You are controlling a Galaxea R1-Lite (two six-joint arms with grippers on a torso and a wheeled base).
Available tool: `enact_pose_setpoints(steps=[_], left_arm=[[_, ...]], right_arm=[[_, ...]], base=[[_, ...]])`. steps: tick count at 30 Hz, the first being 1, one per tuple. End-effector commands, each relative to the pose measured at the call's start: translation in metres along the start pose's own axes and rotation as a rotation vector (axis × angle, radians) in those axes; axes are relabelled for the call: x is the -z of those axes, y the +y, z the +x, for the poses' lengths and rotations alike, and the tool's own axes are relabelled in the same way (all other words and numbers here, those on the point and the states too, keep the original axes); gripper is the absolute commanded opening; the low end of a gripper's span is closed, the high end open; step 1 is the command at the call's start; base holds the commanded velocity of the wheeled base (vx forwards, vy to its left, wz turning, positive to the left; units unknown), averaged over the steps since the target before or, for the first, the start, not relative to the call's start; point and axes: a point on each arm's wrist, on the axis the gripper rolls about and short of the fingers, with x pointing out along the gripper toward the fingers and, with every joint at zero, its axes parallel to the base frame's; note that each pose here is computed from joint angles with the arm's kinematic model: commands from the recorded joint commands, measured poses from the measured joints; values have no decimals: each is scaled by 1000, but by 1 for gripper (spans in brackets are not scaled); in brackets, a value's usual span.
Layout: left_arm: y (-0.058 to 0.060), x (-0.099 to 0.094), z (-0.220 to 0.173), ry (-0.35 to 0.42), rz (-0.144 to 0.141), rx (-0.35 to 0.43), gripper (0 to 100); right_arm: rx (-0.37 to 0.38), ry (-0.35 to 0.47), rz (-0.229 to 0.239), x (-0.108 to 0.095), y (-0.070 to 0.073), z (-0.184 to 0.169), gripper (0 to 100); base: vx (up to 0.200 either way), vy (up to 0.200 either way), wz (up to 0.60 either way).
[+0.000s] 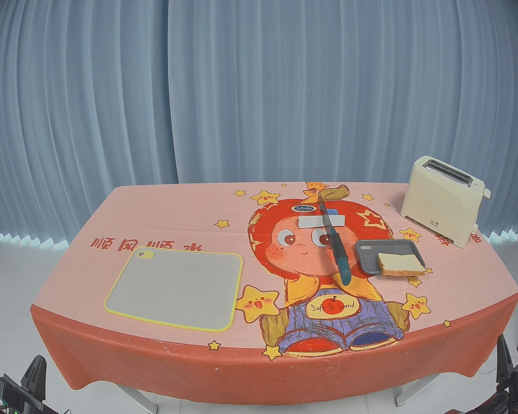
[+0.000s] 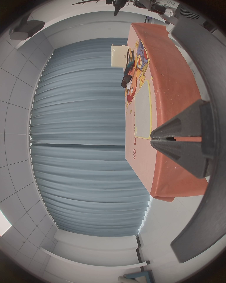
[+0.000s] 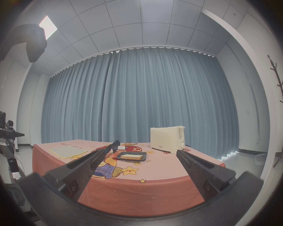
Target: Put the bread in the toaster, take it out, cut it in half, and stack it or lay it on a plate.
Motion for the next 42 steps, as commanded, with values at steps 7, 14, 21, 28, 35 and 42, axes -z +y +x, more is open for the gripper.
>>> enact_pose_setpoints(steps=[7, 14, 21, 28, 35, 42], left_arm=[[0, 5, 1, 18, 0, -1, 0], [0, 5, 1, 18, 0, -1, 0], [0, 5, 1, 18, 0, -1, 0], [0, 5, 1, 18, 0, -1, 0], [0, 5, 1, 16, 0, -1, 0], [0, 5, 1, 18, 0, -1, 0]], right_arm=[[-26, -9, 3, -8, 1, 0, 100], [-29, 36, 4, -13, 0, 6, 100], [-78, 58, 4, -32, 3, 13, 100], [-80, 96, 1, -43, 3, 22, 100], [-95, 144, 5, -51, 3, 33, 100], [-126, 203, 14, -57, 3, 46, 100]], base=[[0, 0, 0], [0, 0, 0], [0, 0, 0], [0, 0, 0], [0, 0, 0], [0, 0, 0]])
